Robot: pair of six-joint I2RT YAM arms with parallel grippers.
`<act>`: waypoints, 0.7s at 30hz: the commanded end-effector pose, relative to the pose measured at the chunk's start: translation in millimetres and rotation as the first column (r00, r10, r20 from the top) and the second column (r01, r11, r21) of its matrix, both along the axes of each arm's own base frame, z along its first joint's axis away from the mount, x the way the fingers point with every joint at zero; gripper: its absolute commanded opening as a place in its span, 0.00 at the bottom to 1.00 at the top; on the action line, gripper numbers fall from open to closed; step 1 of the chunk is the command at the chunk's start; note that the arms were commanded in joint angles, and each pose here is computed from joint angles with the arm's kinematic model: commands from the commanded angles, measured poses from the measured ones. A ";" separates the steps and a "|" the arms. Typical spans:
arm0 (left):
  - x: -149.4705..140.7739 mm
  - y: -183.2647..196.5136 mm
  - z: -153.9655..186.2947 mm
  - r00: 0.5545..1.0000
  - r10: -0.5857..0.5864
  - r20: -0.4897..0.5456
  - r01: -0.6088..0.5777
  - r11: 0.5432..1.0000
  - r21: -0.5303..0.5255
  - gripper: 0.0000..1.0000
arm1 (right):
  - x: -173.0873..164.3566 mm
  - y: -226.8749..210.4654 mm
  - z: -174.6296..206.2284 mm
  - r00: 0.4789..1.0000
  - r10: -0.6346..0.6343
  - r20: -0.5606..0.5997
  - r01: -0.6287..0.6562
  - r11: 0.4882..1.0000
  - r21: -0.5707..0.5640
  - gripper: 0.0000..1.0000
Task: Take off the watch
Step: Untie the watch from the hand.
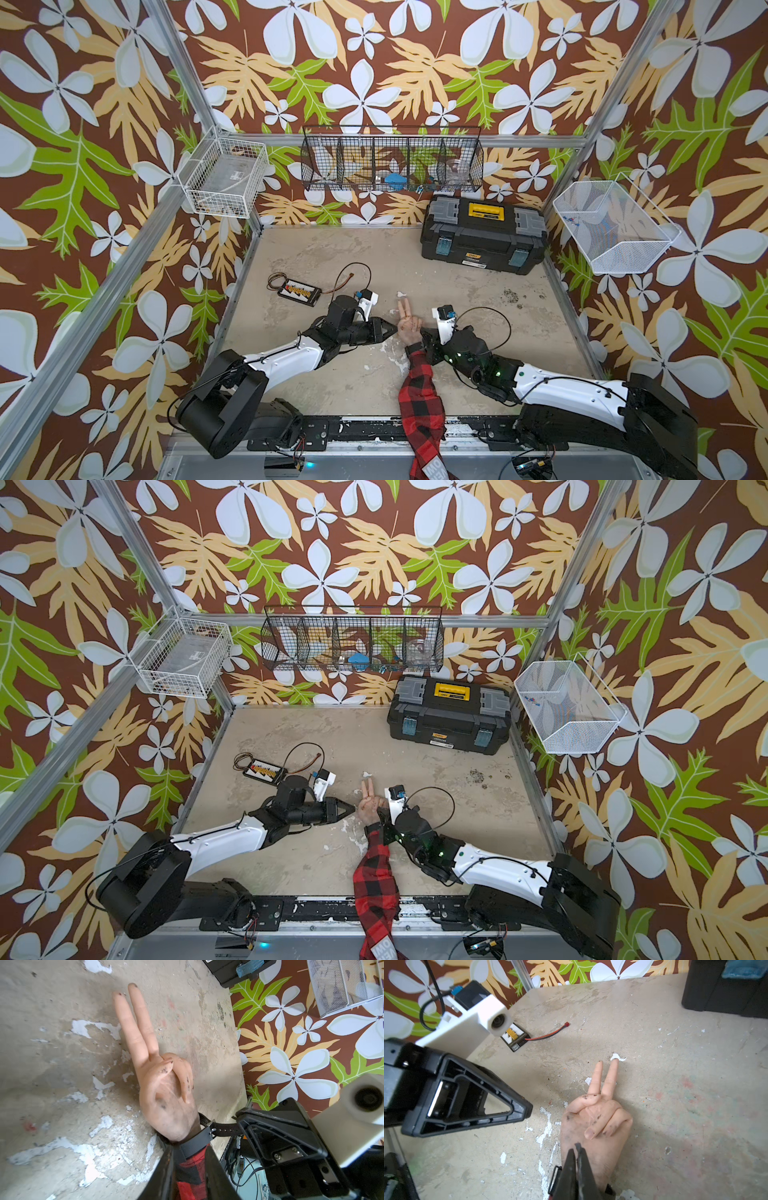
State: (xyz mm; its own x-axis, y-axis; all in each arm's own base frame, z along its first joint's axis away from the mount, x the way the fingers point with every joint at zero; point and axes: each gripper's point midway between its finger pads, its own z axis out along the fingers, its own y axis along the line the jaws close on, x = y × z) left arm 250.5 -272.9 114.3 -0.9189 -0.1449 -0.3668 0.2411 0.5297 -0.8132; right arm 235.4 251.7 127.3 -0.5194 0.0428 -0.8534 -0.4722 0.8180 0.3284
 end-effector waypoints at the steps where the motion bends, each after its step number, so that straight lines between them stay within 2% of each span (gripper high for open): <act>1: 3.6 -12.8 11.9 1.000 0.000 0.021 0.001 1.000 -0.030 0.25 | -4.2 5.8 19.0 1.000 0.025 0.003 -0.025 0.987 0.160 0.00; 8: -4.7 -37.3 15.5 0.999 -0.046 0.006 0.047 0.997 -0.060 0.16 | -7.4 -7.4 16.2 1.000 -0.004 -0.029 0.012 0.965 0.262 0.00; 21: -21.9 -70.7 8.5 0.993 -0.111 -0.035 0.108 0.990 -0.092 0.12 | -0.5 -32.7 -14.7 0.985 -0.124 -0.116 0.145 0.969 0.198 0.00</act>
